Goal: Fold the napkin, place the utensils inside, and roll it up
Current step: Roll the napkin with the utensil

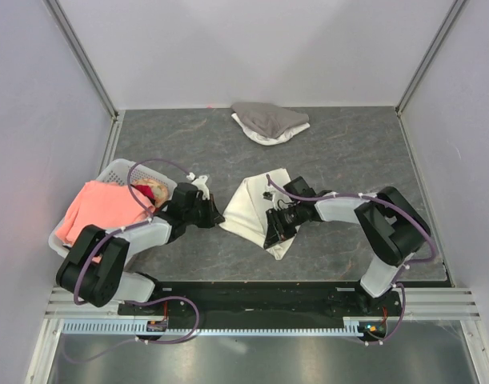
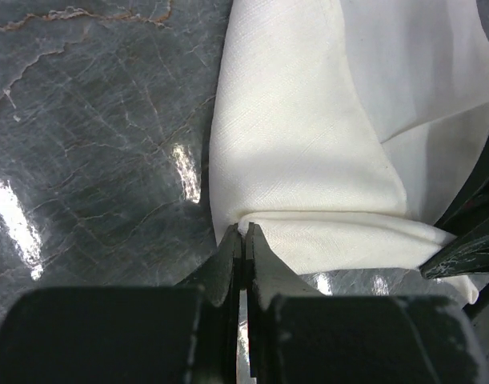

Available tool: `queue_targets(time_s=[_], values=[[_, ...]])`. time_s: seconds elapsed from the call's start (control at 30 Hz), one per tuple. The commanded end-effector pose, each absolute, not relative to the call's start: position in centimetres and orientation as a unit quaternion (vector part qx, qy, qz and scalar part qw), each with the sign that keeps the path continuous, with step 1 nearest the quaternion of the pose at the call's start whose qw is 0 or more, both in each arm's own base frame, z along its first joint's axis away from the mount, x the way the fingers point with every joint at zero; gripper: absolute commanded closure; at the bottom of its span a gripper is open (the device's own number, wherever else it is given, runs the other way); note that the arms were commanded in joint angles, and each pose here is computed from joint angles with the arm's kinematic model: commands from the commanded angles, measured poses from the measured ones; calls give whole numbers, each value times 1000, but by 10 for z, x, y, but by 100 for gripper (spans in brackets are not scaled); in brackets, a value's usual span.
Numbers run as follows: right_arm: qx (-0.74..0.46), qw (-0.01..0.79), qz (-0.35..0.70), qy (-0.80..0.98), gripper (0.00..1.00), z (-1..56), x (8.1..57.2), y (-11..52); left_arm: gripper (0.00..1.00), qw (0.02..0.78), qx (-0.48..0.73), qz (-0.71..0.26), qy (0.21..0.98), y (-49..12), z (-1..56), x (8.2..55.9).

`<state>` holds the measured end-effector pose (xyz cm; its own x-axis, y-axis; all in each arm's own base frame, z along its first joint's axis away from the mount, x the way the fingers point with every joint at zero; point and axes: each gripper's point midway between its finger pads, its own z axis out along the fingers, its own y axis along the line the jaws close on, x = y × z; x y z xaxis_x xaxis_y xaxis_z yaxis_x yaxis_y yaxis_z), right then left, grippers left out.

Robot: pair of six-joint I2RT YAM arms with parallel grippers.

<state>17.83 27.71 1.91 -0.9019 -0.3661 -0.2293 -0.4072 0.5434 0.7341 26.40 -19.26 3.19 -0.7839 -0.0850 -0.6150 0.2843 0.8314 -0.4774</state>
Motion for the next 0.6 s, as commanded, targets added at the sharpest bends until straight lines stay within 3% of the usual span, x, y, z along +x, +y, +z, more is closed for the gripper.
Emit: queue_targets(time_s=[0.0,0.03,0.1,0.13,0.27,0.57], values=[[-237,101,320,912,62,28,211,255,98,292,61,-265,917,-192,32,266],[-243,106,310,913,55,35,210,252,98,290,59,-267,917,-194,35,268],[-252,128,277,918,50,41,219,248,98,267,52,-261,926,-193,32,262],[-265,135,260,919,41,47,217,246,98,264,52,-263,927,-194,35,264],[-308,219,190,906,28,74,228,248,98,217,43,-255,941,-195,31,253],[-383,443,41,810,26,109,235,290,98,166,41,-255,952,-200,34,248]])
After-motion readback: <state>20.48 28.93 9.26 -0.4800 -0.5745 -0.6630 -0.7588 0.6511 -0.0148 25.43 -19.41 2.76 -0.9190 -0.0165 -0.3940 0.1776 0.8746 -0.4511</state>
